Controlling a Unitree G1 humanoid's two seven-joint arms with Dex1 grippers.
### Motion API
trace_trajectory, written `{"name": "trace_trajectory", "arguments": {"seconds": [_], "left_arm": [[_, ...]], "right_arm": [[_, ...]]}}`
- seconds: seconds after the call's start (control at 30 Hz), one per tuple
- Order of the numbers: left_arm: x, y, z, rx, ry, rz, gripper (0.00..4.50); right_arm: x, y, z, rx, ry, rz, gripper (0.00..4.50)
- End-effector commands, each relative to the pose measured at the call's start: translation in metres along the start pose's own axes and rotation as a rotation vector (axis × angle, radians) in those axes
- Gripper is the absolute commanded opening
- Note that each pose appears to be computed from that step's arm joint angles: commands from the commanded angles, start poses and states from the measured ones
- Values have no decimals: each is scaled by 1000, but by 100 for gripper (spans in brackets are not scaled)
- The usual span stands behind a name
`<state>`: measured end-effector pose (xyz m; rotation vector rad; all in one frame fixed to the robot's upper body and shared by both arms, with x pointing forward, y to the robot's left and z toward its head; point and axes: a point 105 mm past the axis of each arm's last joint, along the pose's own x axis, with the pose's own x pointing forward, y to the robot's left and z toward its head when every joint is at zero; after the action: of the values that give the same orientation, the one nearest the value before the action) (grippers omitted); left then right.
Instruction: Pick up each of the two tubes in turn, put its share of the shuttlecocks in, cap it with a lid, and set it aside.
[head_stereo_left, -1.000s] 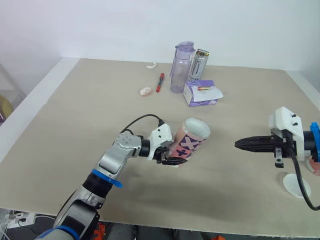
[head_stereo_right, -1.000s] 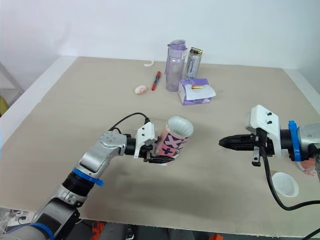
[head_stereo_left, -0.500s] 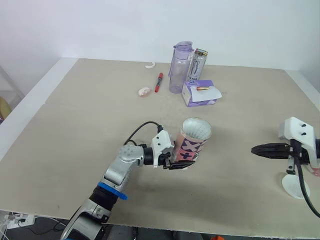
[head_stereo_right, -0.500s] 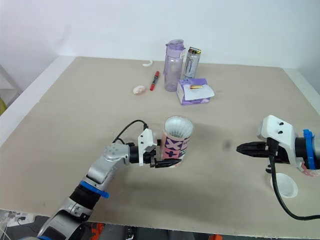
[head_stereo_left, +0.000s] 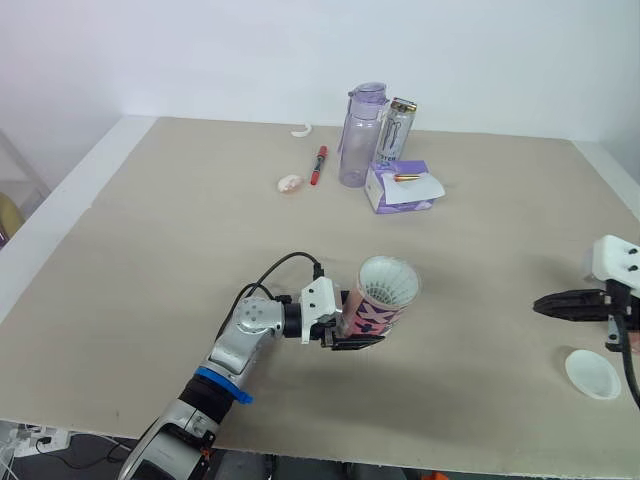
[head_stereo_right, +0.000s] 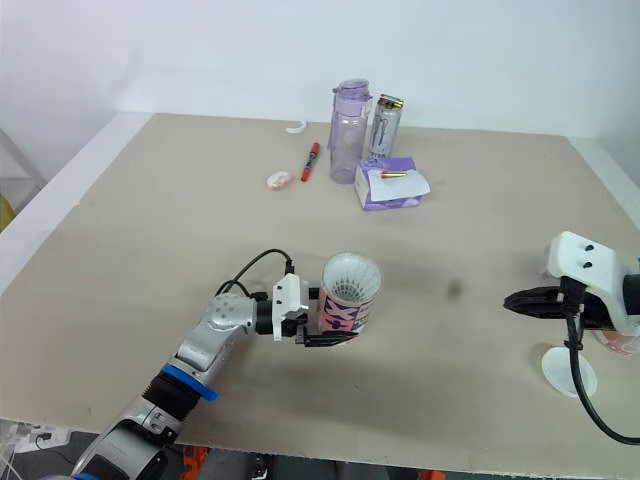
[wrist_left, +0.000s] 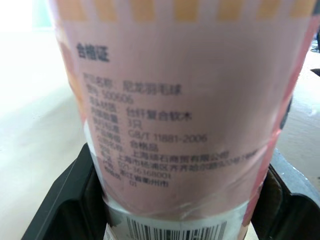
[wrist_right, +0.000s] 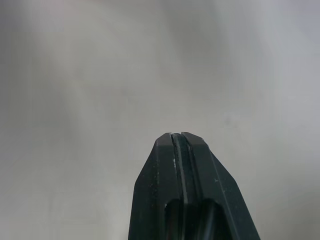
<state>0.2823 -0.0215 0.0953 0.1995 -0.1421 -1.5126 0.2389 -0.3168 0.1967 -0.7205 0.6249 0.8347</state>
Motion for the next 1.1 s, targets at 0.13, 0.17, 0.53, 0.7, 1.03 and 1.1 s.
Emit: {"name": "trace_trajectory", "arguments": {"seconds": [0.13, 0.17, 0.53, 0.7, 1.03, 1.1], "left_arm": [[4, -16, -6, -4, 22, -74, 330], [4, -17, -6, -1, 21, -76, 330], [5, -21, 1, 28, 25, -110, 330], [4, -21, 0, 27, 34, -110, 330], [3, -20, 1, 17, 39, -92, 330], [3, -20, 1, 16, 39, -88, 330]], "right_arm": [[-23, -7, -22, 24, 107, -34, 206], [-25, -7, -27, 27, 118, -35, 239], [-19, -5, -62, -32, 182, 51, 439], [-8, -4, -72, -147, 219, 130, 439], [1, -14, -84, -241, 270, 183, 439], [4, -18, -85, -249, 272, 178, 439]]}}
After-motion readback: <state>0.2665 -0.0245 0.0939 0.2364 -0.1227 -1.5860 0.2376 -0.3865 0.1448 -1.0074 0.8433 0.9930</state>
